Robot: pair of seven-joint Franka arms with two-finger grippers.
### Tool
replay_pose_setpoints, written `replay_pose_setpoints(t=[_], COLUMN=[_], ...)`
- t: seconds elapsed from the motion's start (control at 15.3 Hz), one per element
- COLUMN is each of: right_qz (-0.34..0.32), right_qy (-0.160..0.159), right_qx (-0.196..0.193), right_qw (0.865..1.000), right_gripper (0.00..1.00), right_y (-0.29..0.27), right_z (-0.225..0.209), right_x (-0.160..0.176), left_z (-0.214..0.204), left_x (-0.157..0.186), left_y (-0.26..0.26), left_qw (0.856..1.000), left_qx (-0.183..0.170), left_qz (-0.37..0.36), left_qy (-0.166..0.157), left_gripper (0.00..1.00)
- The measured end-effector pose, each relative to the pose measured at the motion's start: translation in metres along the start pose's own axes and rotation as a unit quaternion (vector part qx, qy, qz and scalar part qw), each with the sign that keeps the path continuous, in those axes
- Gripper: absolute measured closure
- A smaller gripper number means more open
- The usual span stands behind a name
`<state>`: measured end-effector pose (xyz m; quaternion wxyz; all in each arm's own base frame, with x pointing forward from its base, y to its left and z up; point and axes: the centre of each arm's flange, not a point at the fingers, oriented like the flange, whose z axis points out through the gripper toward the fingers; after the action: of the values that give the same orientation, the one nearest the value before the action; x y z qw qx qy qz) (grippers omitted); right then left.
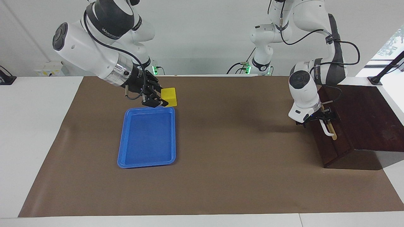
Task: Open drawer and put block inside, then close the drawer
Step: 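Close the right gripper on the block while the left gripper grips the drawer handle, then pull the wooden drawer open with the left gripper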
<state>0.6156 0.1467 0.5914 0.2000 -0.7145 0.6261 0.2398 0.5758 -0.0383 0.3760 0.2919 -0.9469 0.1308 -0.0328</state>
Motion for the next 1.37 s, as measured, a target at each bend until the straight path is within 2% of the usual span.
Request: replay_pose_setpoints(t=[0.91, 1.37], right_qz=[0.025, 0.024], right_qy=[0.001, 0.001], right_qx=[-0.012, -0.012], right_qw=[1.000, 1.000], right_gripper=[0.45, 0.45], right_y=[0.002, 0.003], right_z=[0.013, 0.012], right_x=[0.017, 0.016], left_z=[0.005, -0.006], left_x=[0.003, 0.006], left_y=[0.004, 0.018], left_qw=[1.000, 0.999], left_qx=[-0.002, -0.008], left_qz=[0.025, 0.035], left_qy=[0.007, 0.015], left_gripper=[0.00, 0.00])
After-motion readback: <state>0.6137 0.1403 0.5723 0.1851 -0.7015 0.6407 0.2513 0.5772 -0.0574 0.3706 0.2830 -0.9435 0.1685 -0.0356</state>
